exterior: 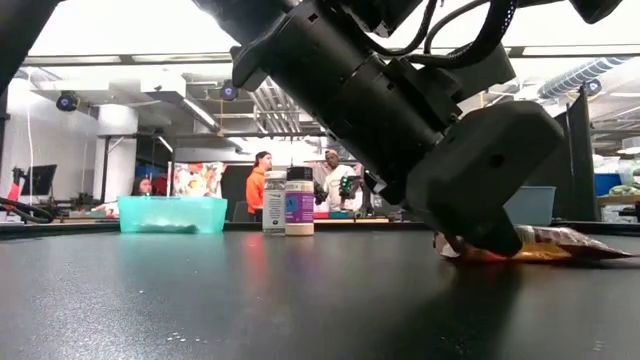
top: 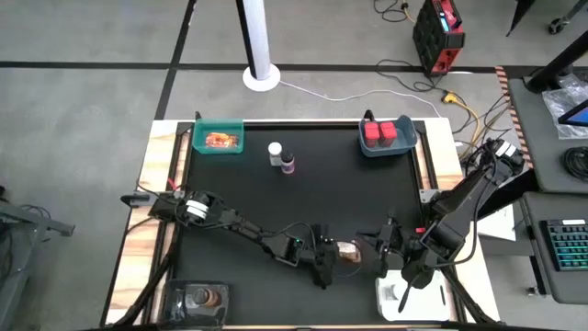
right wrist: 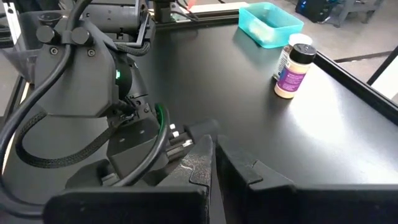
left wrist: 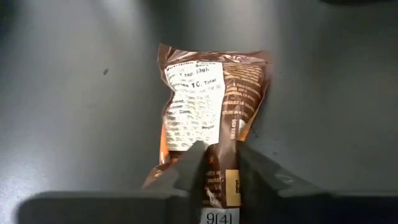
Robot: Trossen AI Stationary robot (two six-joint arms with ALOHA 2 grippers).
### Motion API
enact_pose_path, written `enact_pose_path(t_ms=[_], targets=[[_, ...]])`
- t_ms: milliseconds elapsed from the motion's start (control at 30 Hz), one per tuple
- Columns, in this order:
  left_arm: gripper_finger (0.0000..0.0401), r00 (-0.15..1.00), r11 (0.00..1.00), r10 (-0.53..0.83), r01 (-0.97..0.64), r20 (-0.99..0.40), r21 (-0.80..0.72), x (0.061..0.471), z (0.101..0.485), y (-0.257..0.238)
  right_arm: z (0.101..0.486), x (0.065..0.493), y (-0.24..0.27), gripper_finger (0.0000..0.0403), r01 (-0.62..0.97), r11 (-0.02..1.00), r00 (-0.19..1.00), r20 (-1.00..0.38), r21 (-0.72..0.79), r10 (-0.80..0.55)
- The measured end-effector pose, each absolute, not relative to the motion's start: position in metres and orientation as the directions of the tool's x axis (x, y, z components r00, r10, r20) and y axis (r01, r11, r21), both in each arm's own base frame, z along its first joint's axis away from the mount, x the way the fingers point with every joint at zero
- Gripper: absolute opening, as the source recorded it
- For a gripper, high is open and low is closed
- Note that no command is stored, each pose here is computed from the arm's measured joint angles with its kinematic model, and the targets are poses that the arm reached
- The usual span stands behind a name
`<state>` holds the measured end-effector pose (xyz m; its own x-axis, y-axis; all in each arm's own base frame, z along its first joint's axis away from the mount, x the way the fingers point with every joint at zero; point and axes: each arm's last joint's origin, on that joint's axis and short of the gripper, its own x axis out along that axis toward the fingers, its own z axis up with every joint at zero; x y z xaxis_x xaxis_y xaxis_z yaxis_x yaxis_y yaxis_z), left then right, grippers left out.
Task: Sort spices by type
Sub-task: Put the orange seasoning pack into the light green bin
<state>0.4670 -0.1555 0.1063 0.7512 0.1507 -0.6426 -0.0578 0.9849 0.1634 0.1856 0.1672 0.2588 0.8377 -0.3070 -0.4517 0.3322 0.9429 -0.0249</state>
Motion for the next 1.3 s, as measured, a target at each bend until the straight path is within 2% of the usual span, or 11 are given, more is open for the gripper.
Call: enact_pose_path(t_ms=[67, 133, 367, 567, 667, 800, 900, 1067, 1200, 1300], targets=[[0.0026, 0.751, 0.984, 0.15, -0.051, -0.643, 0.17, 0.467, 0.106, -0.156, 0.259, 0.186, 0.167, 0.0013, 0.332, 0.943, 0.838, -0.451, -0.023, -0.306], [0.0014, 0.752, 0.984, 0.149, -0.048, -0.643, 0.172, 0.467, 0.107, -0.157, 0.259, 0.186, 0.167, 0.0013, 0.332, 0.943, 0.838, -0.451, -0.023, -0.306], [0.0017, 0.735, 0.98, 0.137, -0.003, -0.664, 0.199, 0.462, 0.115, -0.166, 0.259, 0.186, 0.168, 0.0013, 0.333, 0.943, 0.84, -0.449, -0.019, -0.305], [0.0016, 0.653, 0.962, 0.144, 0.083, -0.743, 0.259, 0.442, 0.149, -0.175, 0.26, 0.187, 0.168, 0.0013, 0.333, 0.943, 0.844, -0.444, -0.003, -0.3], [0.0016, 0.606, 0.953, 0.178, 0.088, -0.775, 0.288, 0.427, 0.172, -0.171, 0.26, 0.187, 0.168, 0.0013, 0.337, 0.942, 0.844, -0.445, 0.003, -0.3], [0.0015, 0.538, 0.911, 0.32, 0.052, -0.78, 0.409, 0.398, 0.199, -0.161, 0.26, 0.187, 0.168, 0.0013, 0.336, 0.942, 0.844, -0.445, 0.002, -0.3], [0.0015, 0.495, 0.886, 0.422, -0.048, -0.759, 0.462, 0.372, 0.228, -0.146, 0.26, 0.187, 0.168, 0.0013, 0.336, 0.942, 0.844, -0.445, 0.0, -0.301], [0.0014, 0.392, 0.809, 0.587, -0.314, -0.708, 0.497, 0.318, 0.266, -0.107, 0.26, 0.187, 0.168, 0.0013, 0.332, 0.943, 0.843, -0.445, -0.013, -0.302], [0.0014, 0.314, 0.643, 0.719, -0.639, -0.621, 0.422, 0.267, 0.291, -0.068, 0.26, 0.187, 0.167, 0.0013, 0.334, 0.942, 0.843, -0.441, -0.023, -0.309], [0.0014, 0.234, 0.513, 0.758, -0.791, -0.608, 0.335, 0.235, 0.295, -0.038, 0.26, 0.187, 0.167, 0.0013, 0.345, 0.938, 0.844, -0.426, -0.037, -0.327]])
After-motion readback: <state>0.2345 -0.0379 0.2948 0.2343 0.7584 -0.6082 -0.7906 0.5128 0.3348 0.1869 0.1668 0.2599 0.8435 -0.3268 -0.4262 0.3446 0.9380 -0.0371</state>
